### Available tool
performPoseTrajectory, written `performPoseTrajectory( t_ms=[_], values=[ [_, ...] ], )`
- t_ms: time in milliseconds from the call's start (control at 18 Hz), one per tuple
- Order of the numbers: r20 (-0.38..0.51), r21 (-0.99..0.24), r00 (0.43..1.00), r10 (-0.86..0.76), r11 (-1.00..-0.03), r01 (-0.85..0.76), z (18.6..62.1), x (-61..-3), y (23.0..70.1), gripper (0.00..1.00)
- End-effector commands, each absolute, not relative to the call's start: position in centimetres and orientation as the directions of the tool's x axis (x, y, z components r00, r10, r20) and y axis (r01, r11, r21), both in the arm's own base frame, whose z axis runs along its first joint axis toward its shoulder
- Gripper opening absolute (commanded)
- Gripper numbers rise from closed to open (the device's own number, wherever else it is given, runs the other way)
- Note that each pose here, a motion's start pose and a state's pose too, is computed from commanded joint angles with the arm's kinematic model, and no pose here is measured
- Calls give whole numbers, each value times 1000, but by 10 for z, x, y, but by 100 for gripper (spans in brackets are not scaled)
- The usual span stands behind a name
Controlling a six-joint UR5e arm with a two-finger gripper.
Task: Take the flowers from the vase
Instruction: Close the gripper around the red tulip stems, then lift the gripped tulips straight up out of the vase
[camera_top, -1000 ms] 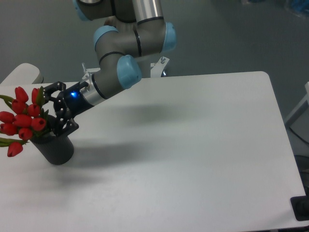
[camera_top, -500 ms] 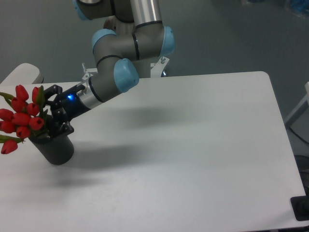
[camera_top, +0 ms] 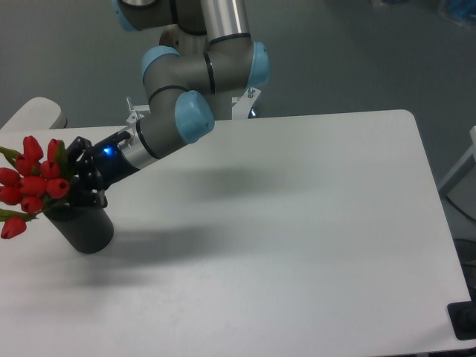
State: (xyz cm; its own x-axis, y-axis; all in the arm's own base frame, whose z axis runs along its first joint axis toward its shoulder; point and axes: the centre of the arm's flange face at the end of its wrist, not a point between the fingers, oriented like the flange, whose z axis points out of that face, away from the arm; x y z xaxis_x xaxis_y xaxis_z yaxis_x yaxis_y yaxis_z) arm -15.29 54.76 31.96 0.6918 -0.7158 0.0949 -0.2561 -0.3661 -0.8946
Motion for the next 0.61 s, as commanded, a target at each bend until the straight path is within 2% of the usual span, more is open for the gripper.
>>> performPoseTrajectory(
  t_ms=[389, 611],
  values=[
    [86, -898, 701, -708, -360, -253, 331, -156, 547, 40],
    [86, -916, 717, -692, -337, -215, 362, -156, 540, 40]
  ],
)
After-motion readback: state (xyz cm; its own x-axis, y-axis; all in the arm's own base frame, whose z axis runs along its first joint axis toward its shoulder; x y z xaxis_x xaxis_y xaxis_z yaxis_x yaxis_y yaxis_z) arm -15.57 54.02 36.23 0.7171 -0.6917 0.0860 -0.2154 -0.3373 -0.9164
